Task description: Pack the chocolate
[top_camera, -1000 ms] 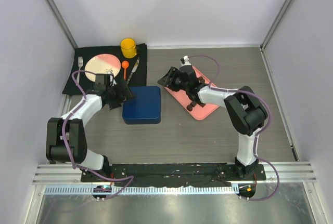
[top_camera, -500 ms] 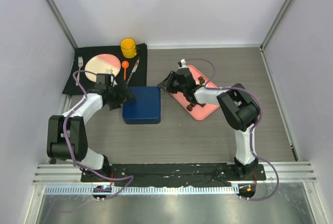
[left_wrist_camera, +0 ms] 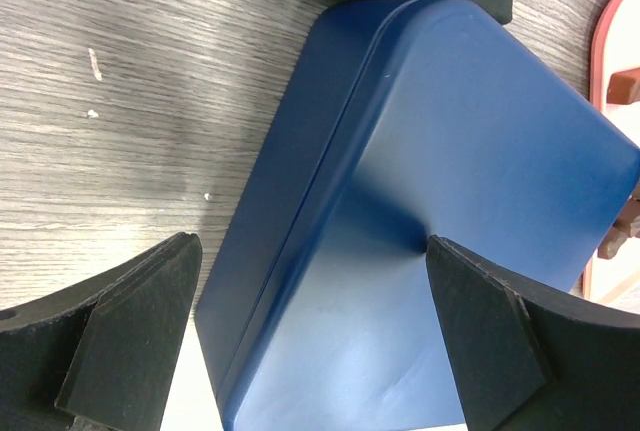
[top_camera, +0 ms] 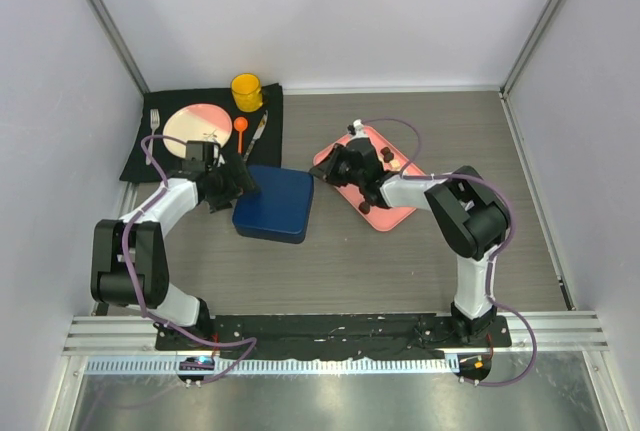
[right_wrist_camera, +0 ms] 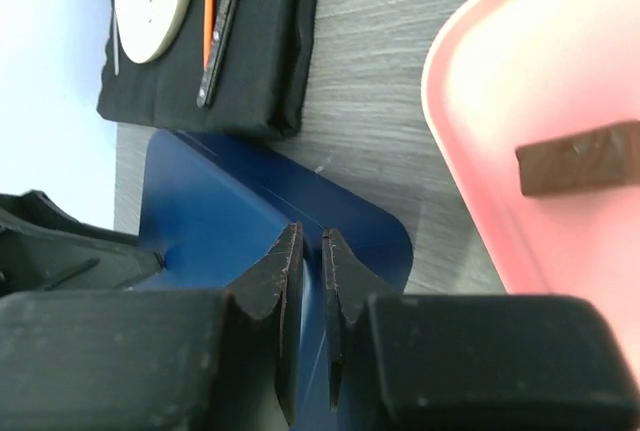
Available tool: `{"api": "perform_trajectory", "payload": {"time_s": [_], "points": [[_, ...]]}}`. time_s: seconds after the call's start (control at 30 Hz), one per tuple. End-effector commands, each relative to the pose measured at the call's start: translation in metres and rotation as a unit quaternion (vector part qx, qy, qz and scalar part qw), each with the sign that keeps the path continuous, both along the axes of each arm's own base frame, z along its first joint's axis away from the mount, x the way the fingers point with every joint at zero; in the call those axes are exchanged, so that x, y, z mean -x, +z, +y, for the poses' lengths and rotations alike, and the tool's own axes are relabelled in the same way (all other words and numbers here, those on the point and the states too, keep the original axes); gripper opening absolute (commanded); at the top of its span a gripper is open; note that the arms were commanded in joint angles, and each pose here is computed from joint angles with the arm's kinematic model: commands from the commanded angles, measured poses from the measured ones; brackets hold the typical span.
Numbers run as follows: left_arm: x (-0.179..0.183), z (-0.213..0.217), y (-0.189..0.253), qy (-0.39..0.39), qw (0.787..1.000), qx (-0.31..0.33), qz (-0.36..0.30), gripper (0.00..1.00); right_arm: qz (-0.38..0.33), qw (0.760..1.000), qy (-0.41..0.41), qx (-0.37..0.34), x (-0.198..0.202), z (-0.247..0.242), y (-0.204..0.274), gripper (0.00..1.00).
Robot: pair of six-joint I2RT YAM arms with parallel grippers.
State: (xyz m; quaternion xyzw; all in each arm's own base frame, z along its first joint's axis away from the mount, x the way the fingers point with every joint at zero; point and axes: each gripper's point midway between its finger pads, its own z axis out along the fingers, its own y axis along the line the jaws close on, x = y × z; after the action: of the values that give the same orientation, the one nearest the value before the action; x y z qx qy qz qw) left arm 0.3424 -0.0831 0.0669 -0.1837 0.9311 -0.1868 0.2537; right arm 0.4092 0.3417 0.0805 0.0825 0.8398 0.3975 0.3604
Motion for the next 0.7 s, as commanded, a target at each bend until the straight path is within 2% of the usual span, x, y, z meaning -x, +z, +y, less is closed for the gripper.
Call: {"api": "perform_trajectory", "payload": {"time_s": [0.0, 0.13, 0.4, 0.6, 0.67], "points": [[-0.01, 0.005, 0.021, 0.01, 0.999, -0.015, -0.032, 1.0, 0.043, 0.995, 0.006, 0.095, 0.025, -0.028, -0.039, 0.15], [-0.009, 0.005, 0.027, 0.012, 0.999, -0.015, -0.044, 1.0, 0.026, 0.995, 0.015, 0.091, 0.021, -0.024, -0.025, 0.16], [-0.006, 0.02, 0.057, 0.029, 0.995, -0.049, -0.086, 1.0, -0.052, 0.994, 0.021, 0.097, 0.009, -0.025, 0.048, 0.29], [0.003, 0.025, 0.085, 0.028, 0.99, -0.082, -0.113, 1.0, -0.114, 0.982, -0.009, 0.153, 0.005, -0.055, 0.095, 0.36], [0.007, 0.024, 0.096, 0.02, 0.988, -0.09, -0.125, 0.99, -0.139, 0.976, -0.035, 0.164, 0.005, -0.072, 0.12, 0.42]]}}
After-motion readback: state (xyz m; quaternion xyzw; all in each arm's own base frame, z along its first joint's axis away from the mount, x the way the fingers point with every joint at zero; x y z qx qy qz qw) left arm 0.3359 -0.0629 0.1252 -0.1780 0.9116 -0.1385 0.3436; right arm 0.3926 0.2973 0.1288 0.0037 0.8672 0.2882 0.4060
